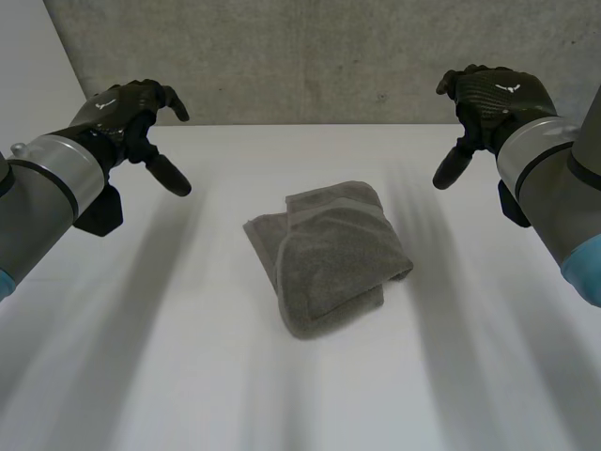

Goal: Fold the towel.

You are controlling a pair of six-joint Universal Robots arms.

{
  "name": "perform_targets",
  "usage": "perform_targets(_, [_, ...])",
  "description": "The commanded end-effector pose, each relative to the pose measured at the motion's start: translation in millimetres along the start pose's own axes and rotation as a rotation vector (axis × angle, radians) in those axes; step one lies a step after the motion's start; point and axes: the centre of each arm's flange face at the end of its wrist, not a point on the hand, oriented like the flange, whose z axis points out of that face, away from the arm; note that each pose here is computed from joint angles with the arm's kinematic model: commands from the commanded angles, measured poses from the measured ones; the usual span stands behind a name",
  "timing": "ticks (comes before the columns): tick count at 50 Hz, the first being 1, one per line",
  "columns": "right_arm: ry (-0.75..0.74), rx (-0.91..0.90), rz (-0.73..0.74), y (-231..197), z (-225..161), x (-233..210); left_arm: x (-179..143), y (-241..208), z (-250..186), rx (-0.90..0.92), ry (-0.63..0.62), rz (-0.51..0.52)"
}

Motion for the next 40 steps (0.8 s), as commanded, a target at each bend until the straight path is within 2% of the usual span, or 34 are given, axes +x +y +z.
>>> perform_targets(1, [-0.029, -0.01, -0.046, 5, 3, -4, 8, 10, 0, -0.029, 0.028, 0.009])
perform_targets(3, [-0.134, -0.029, -0.234, 17, 6, -18, 12, 17, -1, -0.05, 0.036, 0.016])
perform_targets(4, [-0.135, -0.029, -0.235, 17, 6, -18, 16, 29, 0, -0.083, 0.048, 0.015])
perform_targets(6, [-0.242, -0.045, -0.438, 37, 12, -30, 19, 42, 3, -0.116, 0.057, 0.012])
perform_targets(7, [-0.242, -0.045, -0.439, 37, 12, -30, 24, 54, 5, -0.147, 0.068, 0.009])
perform_targets(9, [-0.326, -0.057, -0.558, 56, 14, -44, 30, 68, 6, -0.181, 0.084, 0.004])
perform_targets(11, [-0.358, -0.076, -0.582, 69, 15, -52, 36, 83, 5, -0.222, 0.099, 0.005])
perform_targets(13, [-0.386, -0.097, -0.59, 81, 18, -60, 43, 111, 7, -0.282, 0.104, 0.012])
perform_targets(18, [-0.433, -0.145, -0.605, 114, 31, -77, 50, 142, 13, -0.311, 0.1, 0.024])
perform_targets(25, [-0.432, -0.158, -0.588, 147, 51, -96, 54, 153, 16, -0.316, 0.103, 0.03])
perform_targets(34, [-0.388, -0.176, -0.51, 142, 51, -92, 52, 144, 18, -0.286, 0.097, 0.024])
perform_targets(40, [-0.396, -0.204, -0.513, 117, 17, -76, 47, 142, 20, -0.277, 0.086, 0.018])
